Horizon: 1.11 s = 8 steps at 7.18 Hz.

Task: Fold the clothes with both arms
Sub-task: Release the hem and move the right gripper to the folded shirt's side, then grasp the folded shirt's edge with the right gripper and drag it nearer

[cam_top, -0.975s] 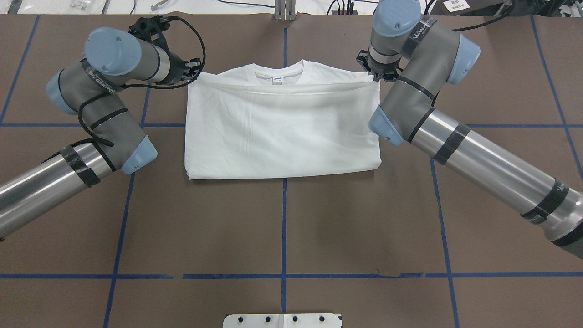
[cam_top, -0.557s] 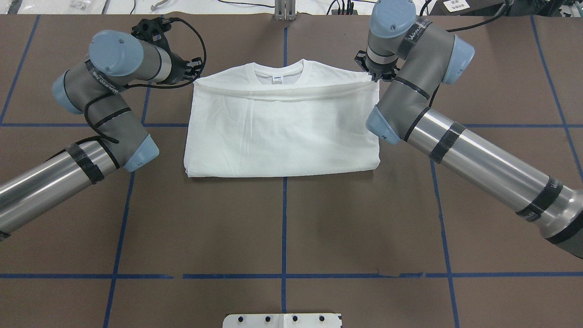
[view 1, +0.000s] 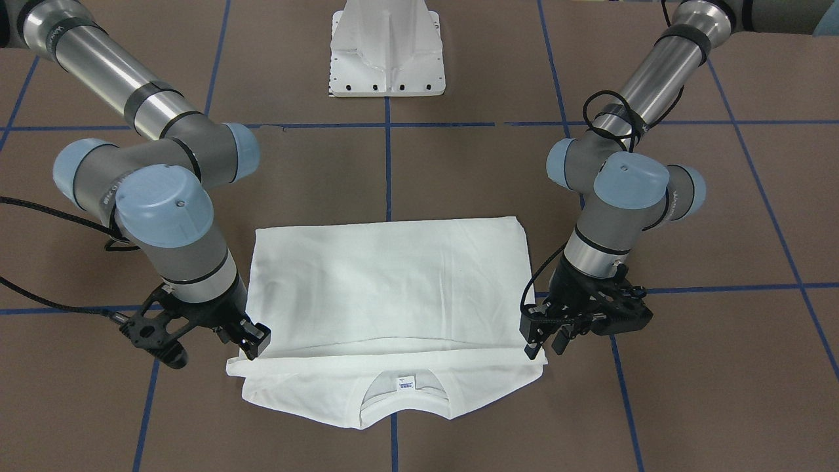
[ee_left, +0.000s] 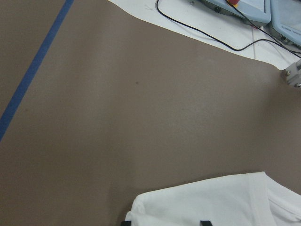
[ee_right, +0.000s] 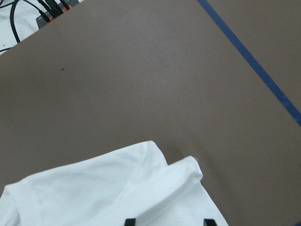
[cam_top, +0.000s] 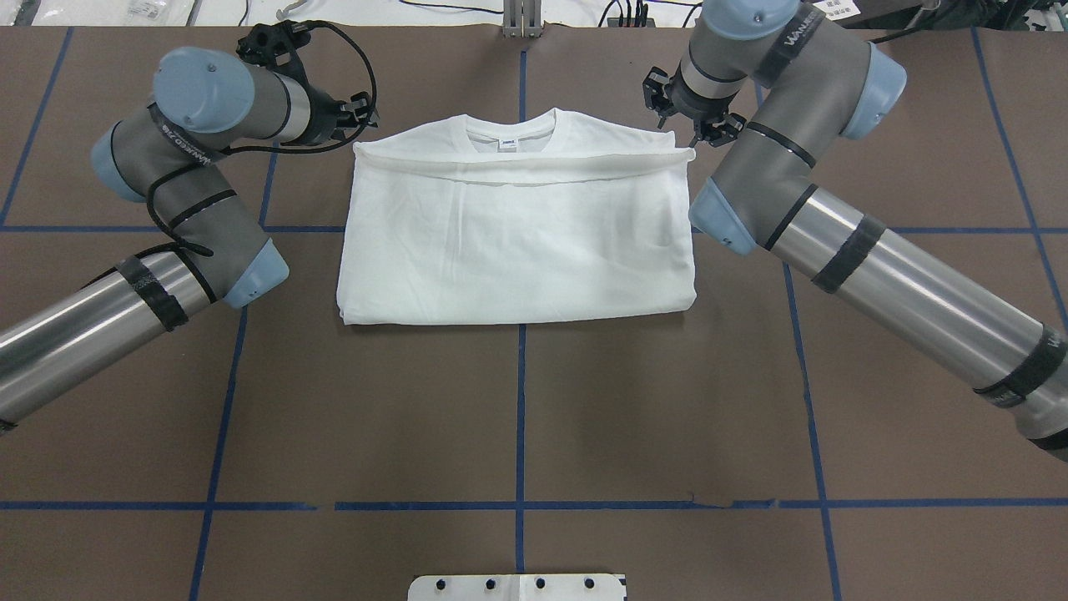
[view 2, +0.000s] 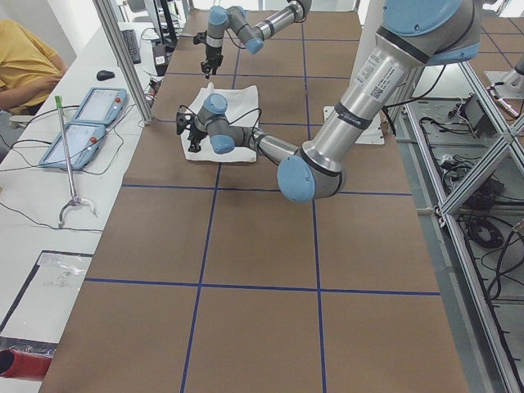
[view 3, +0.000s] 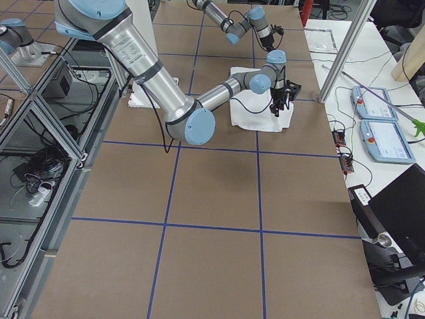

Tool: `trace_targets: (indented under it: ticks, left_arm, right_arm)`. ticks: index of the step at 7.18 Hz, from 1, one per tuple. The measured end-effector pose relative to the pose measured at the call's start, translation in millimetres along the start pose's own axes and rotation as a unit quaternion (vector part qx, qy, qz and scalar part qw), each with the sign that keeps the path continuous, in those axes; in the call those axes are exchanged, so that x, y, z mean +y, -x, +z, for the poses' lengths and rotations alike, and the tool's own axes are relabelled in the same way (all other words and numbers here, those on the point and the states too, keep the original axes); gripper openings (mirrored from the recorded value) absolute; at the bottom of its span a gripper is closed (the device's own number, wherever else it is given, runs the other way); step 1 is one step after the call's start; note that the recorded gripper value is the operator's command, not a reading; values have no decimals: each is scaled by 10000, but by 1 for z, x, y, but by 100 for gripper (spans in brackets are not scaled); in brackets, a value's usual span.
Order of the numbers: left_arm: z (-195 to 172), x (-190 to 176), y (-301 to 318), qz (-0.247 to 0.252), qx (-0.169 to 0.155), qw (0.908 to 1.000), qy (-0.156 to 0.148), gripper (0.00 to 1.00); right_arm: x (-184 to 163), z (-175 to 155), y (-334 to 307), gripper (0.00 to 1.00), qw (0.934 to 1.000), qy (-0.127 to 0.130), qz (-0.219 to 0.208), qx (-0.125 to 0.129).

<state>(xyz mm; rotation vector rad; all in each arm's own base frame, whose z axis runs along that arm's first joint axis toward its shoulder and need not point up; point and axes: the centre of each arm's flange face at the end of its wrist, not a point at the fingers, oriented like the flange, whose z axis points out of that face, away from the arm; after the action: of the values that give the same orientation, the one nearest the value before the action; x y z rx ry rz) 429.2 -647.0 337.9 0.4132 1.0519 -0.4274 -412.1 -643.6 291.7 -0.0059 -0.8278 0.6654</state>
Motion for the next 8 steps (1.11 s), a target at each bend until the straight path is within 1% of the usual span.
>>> trace_targets:
  ticks: [1, 2, 3, 4, 5, 6, 7, 8]
  left_arm:
    - [-3, -2, 0, 3, 48, 10000, -15, 60]
    - [-5, -3, 2, 8, 99, 9999, -30, 61]
    - [-6, -3, 4, 15, 143, 9999, -41, 61]
    - [-7, -3, 6, 17, 159, 9999, -46, 61]
    - [-7, -2, 7, 20, 159, 9999, -47, 61]
    - [-6, -2, 8, 24, 155, 9999, -49, 61]
    - [-6, -2, 9, 25, 147, 9999, -49, 61]
    - [-6, -2, 9, 24, 138, 9999, -49, 61]
  right_arm:
    - [20, -12, -27, 72, 9994, 207, 232, -135]
    - [49, -16, -59, 75, 9980, 382, 479, -172]
    - [75, -18, -92, 75, 9960, 515, 724, -136]
    - [97, -16, -117, 76, 9936, 588, 959, -74]
    - [118, -8, -129, 76, 9927, 556, 1065, -59]
    - [136, 3, -132, 77, 9926, 443, 1119, -155]
    - [146, 9, -133, 77, 9921, 396, 1169, -244]
    - [152, 14, -133, 74, 9915, 386, 1214, -263]
